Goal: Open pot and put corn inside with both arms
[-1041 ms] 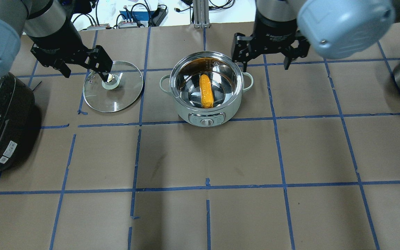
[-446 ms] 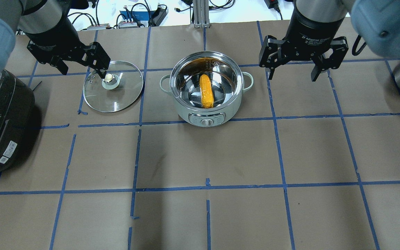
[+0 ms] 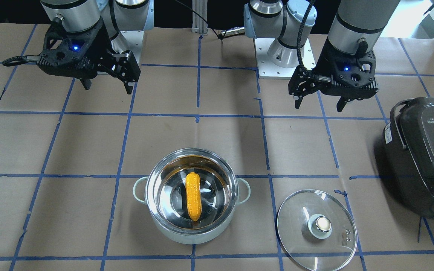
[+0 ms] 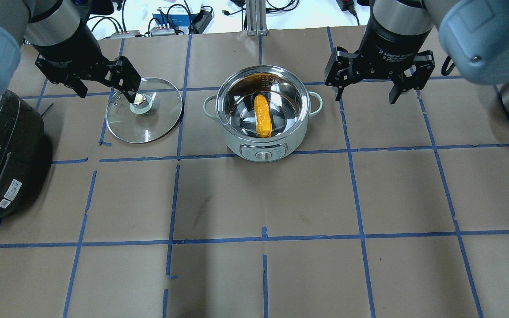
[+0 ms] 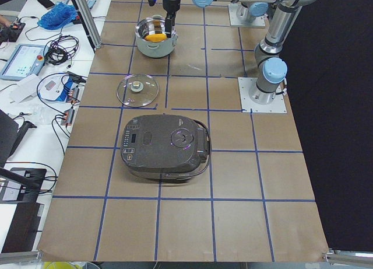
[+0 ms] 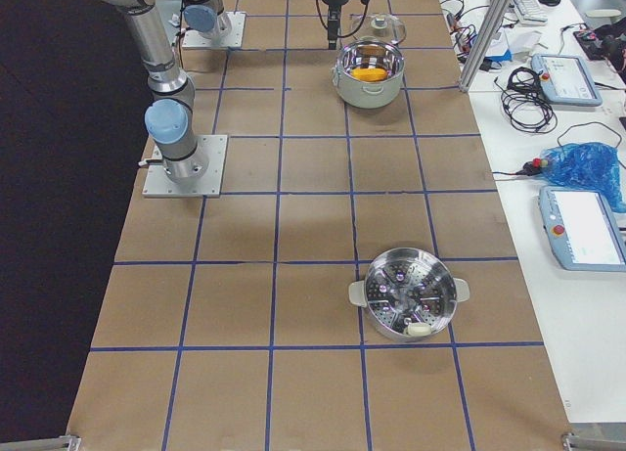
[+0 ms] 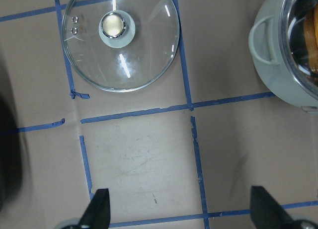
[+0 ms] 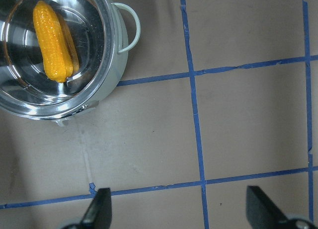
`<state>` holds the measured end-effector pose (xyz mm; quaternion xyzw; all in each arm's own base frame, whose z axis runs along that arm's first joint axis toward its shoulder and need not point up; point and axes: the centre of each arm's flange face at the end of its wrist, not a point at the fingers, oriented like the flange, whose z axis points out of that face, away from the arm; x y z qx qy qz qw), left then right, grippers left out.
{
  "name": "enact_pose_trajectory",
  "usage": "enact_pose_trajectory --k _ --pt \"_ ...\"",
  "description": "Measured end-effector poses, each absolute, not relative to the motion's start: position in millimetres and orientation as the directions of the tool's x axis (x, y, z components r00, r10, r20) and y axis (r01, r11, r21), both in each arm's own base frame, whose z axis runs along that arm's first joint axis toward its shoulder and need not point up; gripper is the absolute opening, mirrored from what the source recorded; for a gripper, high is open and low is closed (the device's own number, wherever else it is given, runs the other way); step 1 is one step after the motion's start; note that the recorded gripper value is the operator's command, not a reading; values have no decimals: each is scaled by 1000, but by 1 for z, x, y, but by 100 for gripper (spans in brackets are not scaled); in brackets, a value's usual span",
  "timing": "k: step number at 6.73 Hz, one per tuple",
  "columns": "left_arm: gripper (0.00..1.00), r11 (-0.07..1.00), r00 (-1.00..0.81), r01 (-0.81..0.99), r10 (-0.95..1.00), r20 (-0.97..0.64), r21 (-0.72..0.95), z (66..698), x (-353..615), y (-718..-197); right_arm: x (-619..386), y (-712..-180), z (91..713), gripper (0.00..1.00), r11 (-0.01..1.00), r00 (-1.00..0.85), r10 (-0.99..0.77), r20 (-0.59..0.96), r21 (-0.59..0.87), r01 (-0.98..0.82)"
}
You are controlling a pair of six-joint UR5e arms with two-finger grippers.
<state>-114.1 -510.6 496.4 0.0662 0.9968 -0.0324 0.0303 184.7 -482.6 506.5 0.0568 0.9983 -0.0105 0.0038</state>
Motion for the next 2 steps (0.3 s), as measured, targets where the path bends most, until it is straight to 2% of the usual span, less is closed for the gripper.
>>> enact_pose_trajectory --k 2 --pt "100 989 -990 136 133 -50 -61 495 -116 -510 185 -483 506 100 994 -994 110 -7 -21 110"
